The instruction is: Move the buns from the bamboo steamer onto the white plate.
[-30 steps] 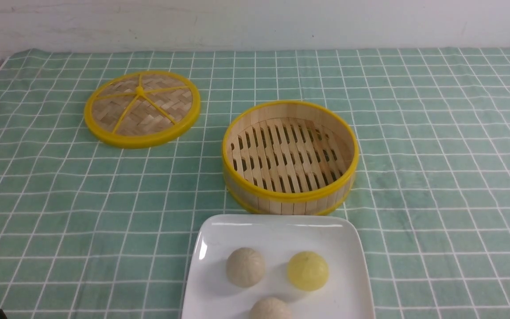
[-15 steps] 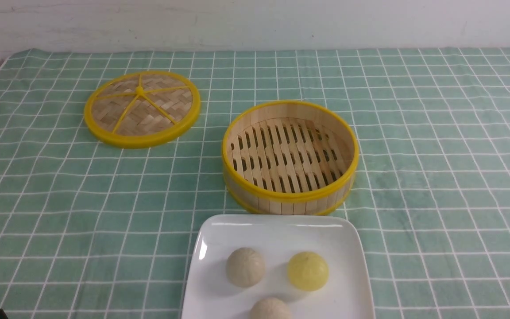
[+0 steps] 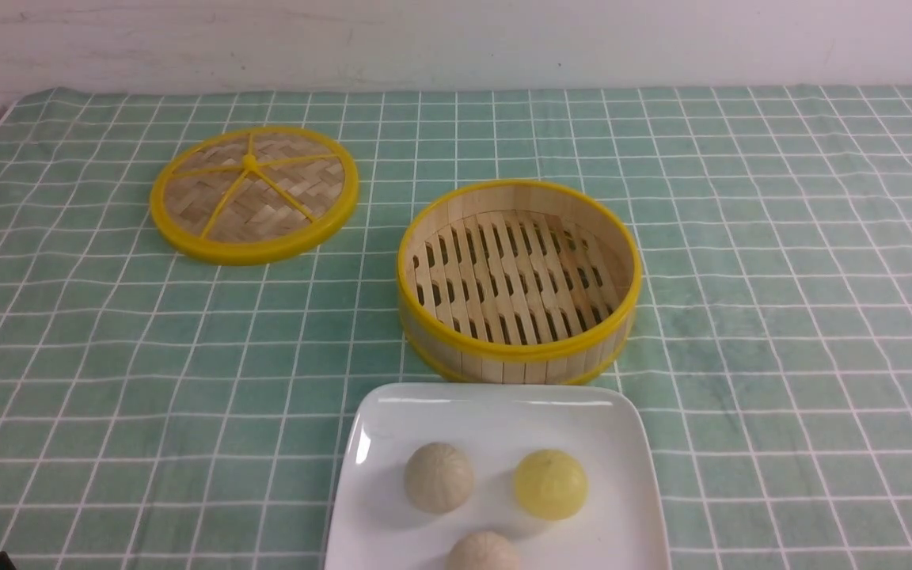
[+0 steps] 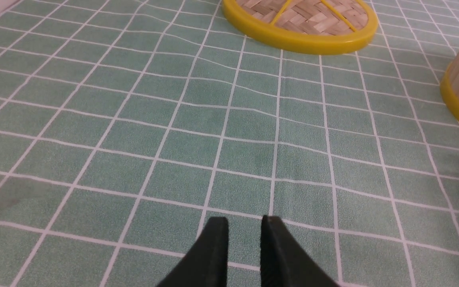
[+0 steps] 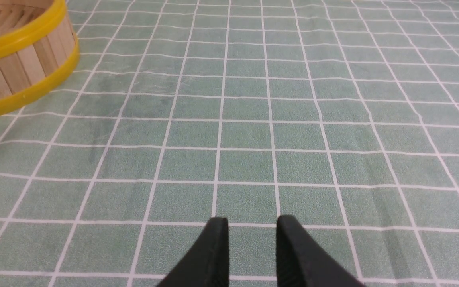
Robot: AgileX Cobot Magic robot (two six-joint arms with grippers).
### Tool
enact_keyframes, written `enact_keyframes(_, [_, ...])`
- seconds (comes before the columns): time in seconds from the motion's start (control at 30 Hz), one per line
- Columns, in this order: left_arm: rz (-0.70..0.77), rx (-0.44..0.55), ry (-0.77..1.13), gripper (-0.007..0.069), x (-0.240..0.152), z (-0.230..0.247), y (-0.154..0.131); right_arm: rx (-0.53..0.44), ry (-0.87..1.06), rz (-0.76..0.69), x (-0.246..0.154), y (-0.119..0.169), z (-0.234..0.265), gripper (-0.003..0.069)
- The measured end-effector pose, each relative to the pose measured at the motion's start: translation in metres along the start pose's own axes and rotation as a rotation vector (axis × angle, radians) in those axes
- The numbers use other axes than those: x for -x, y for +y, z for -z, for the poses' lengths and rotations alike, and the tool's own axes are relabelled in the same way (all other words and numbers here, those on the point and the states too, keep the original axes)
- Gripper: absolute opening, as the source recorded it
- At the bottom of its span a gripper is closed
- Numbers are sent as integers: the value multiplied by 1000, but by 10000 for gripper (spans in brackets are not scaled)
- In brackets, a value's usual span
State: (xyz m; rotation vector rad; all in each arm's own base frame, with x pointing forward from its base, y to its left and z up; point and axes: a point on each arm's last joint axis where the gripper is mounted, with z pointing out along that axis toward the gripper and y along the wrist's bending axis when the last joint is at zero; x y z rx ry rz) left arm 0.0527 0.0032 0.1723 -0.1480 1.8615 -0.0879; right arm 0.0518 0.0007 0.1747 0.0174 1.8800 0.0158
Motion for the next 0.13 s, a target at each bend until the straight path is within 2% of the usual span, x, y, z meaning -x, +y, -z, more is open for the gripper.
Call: enact_keyframes(0.13, [0,0,0,160,0,0,0,0,0,0,0,0,0,205])
